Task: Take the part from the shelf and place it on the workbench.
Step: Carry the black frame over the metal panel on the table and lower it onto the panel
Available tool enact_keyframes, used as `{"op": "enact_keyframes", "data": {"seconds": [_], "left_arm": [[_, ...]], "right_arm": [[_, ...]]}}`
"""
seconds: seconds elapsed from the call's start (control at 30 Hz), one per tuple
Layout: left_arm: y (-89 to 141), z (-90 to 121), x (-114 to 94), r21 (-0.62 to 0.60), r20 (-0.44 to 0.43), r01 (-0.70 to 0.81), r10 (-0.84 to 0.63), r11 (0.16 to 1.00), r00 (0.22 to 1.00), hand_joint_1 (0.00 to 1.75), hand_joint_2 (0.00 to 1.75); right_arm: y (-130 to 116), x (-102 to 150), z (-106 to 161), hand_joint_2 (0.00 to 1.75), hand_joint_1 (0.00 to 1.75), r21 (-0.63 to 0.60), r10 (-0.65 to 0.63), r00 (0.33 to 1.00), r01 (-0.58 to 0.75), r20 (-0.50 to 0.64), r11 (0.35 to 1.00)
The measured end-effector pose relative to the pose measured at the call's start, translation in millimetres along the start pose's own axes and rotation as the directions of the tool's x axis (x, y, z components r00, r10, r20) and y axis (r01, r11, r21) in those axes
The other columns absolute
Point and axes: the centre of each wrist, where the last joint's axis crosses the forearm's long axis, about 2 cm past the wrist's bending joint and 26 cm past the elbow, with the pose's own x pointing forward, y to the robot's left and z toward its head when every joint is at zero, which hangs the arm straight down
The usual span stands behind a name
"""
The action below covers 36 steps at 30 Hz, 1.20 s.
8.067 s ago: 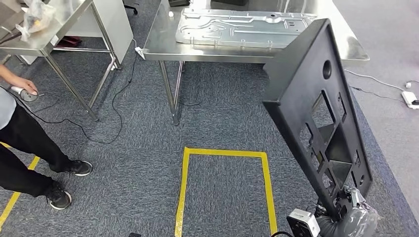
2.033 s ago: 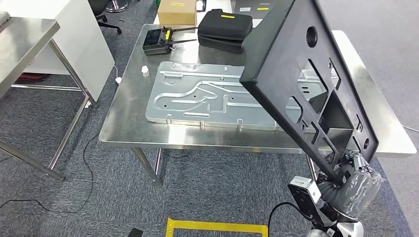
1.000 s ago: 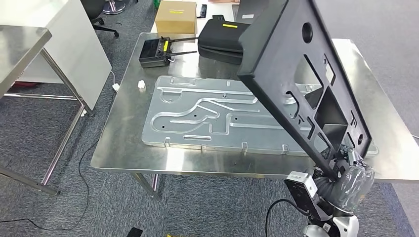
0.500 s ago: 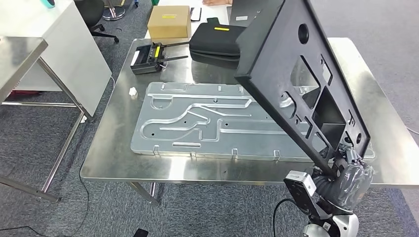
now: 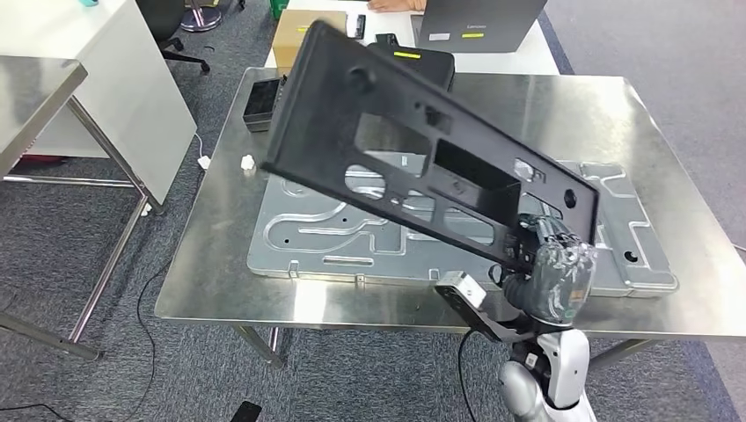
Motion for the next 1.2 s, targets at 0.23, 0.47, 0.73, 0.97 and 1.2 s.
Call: {"op": "enact_keyframes", "data": {"seconds": [0.23,0.47,0.73,0.97,1.2], "left_arm": [[-3.7,-2.1,7.5,-0.042,0.007,0.030,-0.030,0.999,1.000,0.00,0.00],[-4.0,-4.2,13.0,-0.067,0.005,0.070,-0.070,0.995,0.998,0.00,0.00],[-3.8,-5.4,15.9,-0.075,0.011,0.083,-0.083,0.994,0.997,0.00,0.00],[-5.3,-7.4,22.5,-0.098,0.010,0.091,-0.091,0.991,0.996,0.00,0.00],[-5.8,-7.5,23.2,-0.100,0.009,0.092,-0.092,0.991,0.996,0.00,0.00]], "right_arm": [[14.7,-18.2,-33.7,1.75,1.61,0.042,0.184,0.981,-0.187,0.065,0.981],[33.1,-46.6,-56.9,1.75,1.66,0.144,0.391,0.915,-0.402,0.097,0.904],[43.3,-63.2,-60.5,1.75,1.66,0.212,0.452,0.886,-0.465,0.109,0.860],[73.4,-107.7,-48.5,1.75,1.67,0.498,0.531,0.833,-0.530,0.156,0.686],[80.7,-127.3,-27.5,1.75,1.66,0.607,0.549,0.820,-0.521,0.160,0.600]]}}
